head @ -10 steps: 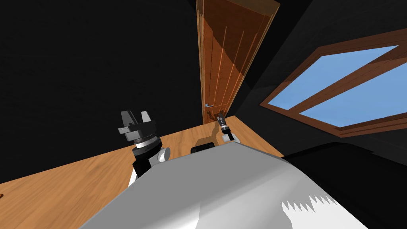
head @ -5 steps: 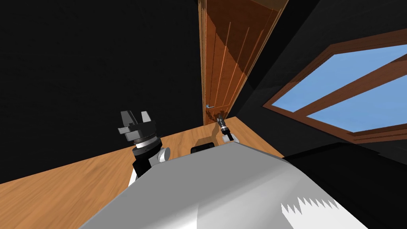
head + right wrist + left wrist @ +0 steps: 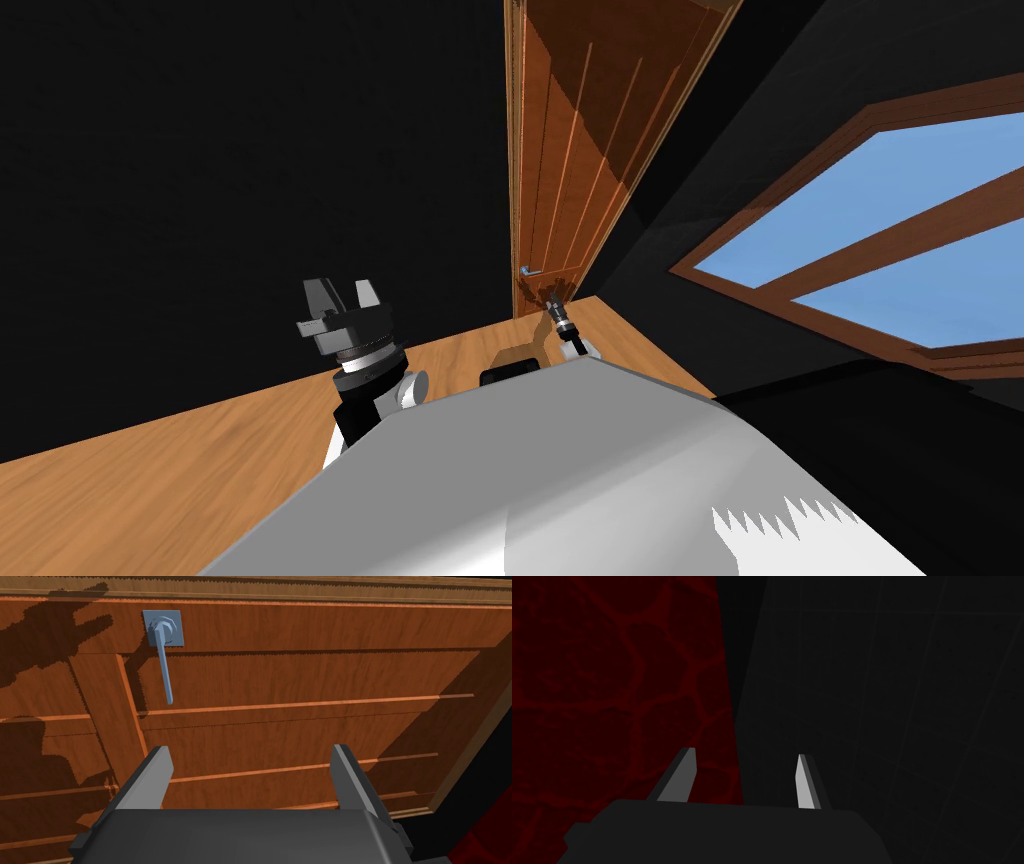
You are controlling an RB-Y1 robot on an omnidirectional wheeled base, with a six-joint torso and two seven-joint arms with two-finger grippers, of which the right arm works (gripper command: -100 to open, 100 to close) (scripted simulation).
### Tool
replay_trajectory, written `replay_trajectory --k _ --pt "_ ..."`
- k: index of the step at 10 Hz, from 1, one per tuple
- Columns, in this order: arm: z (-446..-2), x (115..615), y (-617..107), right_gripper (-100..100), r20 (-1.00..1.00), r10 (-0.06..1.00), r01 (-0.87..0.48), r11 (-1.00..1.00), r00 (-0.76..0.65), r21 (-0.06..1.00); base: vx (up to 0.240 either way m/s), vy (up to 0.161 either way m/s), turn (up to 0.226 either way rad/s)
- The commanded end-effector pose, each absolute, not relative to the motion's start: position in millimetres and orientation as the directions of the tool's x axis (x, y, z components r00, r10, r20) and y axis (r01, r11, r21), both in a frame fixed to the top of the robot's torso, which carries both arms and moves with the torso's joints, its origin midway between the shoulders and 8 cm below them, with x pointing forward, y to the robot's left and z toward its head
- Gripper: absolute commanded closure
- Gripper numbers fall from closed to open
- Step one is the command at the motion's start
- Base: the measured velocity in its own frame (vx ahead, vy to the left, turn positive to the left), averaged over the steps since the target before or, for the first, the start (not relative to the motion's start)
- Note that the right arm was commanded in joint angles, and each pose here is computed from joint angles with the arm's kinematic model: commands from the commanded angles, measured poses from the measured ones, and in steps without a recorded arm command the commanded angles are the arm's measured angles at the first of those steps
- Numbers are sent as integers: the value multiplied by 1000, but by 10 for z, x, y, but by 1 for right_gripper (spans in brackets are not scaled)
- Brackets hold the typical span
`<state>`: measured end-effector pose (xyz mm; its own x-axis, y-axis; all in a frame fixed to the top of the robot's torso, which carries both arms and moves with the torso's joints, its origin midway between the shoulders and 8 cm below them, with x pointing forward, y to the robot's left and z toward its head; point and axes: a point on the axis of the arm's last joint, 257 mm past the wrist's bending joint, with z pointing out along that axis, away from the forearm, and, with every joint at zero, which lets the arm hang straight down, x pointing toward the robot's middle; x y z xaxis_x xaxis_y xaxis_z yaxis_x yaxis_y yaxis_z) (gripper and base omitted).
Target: Pull the door open
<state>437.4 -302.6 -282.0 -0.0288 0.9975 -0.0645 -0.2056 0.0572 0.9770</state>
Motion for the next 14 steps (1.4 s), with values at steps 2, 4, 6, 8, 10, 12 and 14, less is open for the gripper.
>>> replay_trajectory --k 2,4,6,8,10,12,14 --pt "-2964 4371 -3071 -100 -56 998 -181 49 -34 982 104 -6 21" --pt "-3078 4360 -3107 -100 -50 998 -162 43 -37 986 99 0 20" --pt "-3188 4347 -3144 -100 -44 998 -143 38 -39 989 90 4 17" --pt "-3287 4332 -3181 -100 -39 998 -126 33 -41 991 98 -14 20" --pt "-3381 4314 -3218 -100 -34 999 -109 29 -42 994 100 -15 18" --pt "-3469 4296 -3255 -100 -29 999 -93 25 -42 995 102 -3 15" --pt "-3546 4277 -3290 -100 -24 999 -78 21 -42 997 94 -5 17"
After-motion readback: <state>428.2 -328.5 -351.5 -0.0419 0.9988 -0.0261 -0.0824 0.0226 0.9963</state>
